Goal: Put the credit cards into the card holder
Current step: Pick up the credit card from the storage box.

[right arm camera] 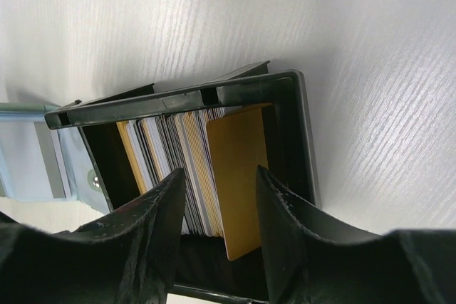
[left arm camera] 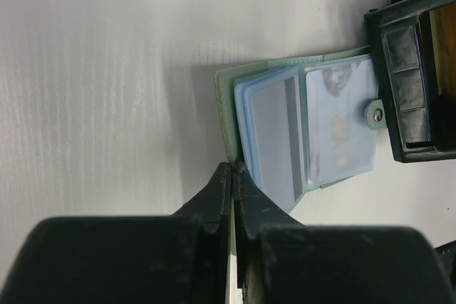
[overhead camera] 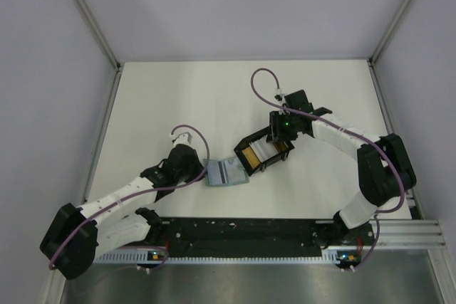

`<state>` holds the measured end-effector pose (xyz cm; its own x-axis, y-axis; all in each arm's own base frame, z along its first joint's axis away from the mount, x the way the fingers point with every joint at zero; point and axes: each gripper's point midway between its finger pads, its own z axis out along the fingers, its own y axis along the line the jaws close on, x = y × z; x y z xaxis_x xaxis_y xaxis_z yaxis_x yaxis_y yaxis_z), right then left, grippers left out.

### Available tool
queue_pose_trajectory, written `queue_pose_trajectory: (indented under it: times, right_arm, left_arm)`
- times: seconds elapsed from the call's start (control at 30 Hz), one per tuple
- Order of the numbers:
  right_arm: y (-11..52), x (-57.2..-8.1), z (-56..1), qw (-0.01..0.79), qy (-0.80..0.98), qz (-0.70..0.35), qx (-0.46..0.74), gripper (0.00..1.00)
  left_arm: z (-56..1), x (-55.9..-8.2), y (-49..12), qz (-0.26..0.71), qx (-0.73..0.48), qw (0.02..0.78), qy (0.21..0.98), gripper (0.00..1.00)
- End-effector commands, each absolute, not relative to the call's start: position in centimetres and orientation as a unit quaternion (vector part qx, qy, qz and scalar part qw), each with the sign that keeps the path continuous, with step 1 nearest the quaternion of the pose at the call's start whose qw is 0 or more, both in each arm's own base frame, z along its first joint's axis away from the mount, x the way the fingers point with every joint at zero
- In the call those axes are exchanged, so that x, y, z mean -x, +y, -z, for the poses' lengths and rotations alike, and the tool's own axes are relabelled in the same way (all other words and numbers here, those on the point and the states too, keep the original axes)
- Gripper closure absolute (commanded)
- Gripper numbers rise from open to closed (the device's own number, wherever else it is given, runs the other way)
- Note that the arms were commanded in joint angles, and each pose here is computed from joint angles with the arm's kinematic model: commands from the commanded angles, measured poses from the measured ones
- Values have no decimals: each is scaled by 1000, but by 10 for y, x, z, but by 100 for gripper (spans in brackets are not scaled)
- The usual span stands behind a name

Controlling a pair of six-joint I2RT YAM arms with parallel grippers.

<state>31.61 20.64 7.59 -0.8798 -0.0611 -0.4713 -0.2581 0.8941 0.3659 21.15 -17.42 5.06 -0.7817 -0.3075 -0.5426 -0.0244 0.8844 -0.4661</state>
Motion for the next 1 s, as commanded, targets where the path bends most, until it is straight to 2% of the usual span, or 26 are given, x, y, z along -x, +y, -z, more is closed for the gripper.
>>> queue_pose_trajectory:
  times: [0.0, 0.27, 0.6, 0.67, 0.97]
  right_arm:
    - [208, -330, -90, 257, 938, -217, 86, 55]
    - [212, -319, -74, 226, 945, -214, 102, 55]
    - [210, -323, -88, 247, 940, -212, 101, 92]
    - [209, -324, -90, 250, 940, -211, 98, 96]
    - [196, -333, -95, 270, 941, -187, 85, 98]
  left_arm:
    - [-66, -224, -183, 244, 85, 339, 905, 100]
    - [-66, -225, -184, 244, 85, 338, 905, 100]
    - [-63, -224, -184, 243, 84, 333, 907, 100]
    - [-63, -224, -183, 243, 85, 333, 907, 100]
    - [-62, -224, -183, 242, 84, 333, 907, 100]
